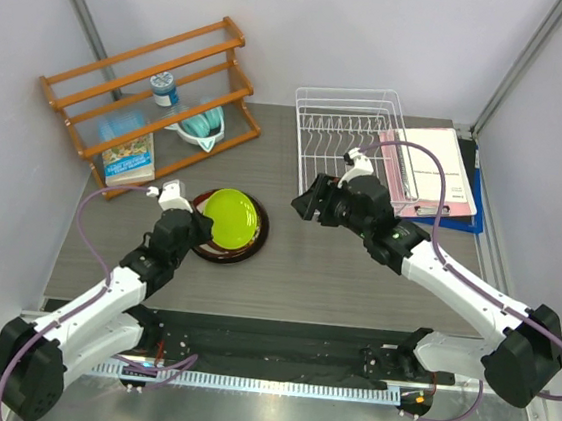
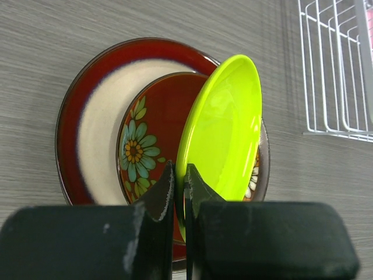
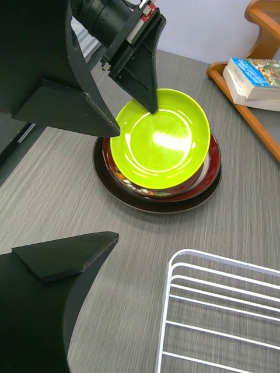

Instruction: Unload the plates from the dish rack

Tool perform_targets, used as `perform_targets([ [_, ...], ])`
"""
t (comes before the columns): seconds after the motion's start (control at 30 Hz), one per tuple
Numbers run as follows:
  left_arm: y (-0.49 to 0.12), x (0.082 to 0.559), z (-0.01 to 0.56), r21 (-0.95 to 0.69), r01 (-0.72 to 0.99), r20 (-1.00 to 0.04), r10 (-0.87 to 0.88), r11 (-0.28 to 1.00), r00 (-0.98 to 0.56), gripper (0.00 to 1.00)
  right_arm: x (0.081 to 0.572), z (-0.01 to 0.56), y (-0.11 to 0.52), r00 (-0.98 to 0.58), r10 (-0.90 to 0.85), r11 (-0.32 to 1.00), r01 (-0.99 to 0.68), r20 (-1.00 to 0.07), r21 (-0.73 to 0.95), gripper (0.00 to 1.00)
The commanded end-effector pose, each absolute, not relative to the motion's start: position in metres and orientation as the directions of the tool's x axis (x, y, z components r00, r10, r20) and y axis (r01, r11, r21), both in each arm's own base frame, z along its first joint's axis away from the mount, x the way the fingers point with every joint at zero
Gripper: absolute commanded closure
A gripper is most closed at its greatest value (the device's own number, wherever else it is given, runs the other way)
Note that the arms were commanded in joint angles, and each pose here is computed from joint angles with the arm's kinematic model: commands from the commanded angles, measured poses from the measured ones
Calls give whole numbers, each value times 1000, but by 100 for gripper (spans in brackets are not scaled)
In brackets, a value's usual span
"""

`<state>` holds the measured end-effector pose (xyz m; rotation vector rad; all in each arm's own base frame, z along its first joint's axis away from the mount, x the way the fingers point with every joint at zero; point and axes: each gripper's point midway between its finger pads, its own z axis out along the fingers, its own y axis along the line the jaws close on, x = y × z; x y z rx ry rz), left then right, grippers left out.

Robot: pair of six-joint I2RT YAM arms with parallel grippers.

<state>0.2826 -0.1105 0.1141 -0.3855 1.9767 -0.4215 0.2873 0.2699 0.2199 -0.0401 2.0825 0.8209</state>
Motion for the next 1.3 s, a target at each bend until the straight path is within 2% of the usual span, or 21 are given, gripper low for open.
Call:
perform_targets([
  [0.0,-110,297,136,-480,-86,-806,-477,873,-349,100,288,226,265,-588,260,790,-327,-766,519,28],
  [0.17,-109,298,127,-462,-103,-805,-465,881,-368,100,289,224,263,-584,258,797,-321,-770,511,28],
  [0.2,-109,298,125,-459,-106,-804,-463,882,-373,99,289,223,262,-585,256,800,-319,-770,508,28],
  [0.27,-109,298,121,-453,-107,-804,-457,885,-380,90,290,221,261,-583,252,806,-315,-772,501,28],
  [0.33,-109,298,117,-445,-109,-805,-451,889,-385,90,290,217,259,-583,248,815,-307,-774,492,27],
  [0.43,-107,297,115,-438,-116,-808,-446,892,-385,81,292,215,255,-577,244,828,-295,-780,477,27],
  [0.5,-106,297,114,-433,-120,-809,-444,893,-384,81,292,213,253,-575,240,835,-289,-783,468,27],
  [0.7,-103,296,114,-425,-134,-812,-442,895,-381,72,294,207,246,-572,236,851,-269,-786,451,27],
  [0.73,-102,296,115,-421,-138,-812,-440,896,-383,65,293,206,245,-575,233,852,-268,-785,449,27],
  [0.8,-100,294,113,-407,-144,-815,-429,902,-390,63,294,206,243,-570,232,857,-262,-788,443,26],
  [0.9,-99,293,115,-416,-140,-815,-436,899,-380,46,296,206,240,-565,237,862,-252,-790,440,26],
  [1.17,-90,287,131,-405,-153,-829,-432,902,-356,27,297,201,231,-559,232,879,-230,-796,418,25],
  [1.23,-87,285,139,-390,-147,-841,-417,909,-344,18,298,201,224,-547,232,893,-208,-804,399,25],
  [1.27,-86,286,149,-390,-139,-848,-414,910,-330,9,300,208,214,-513,231,906,-197,-827,375,24],
])
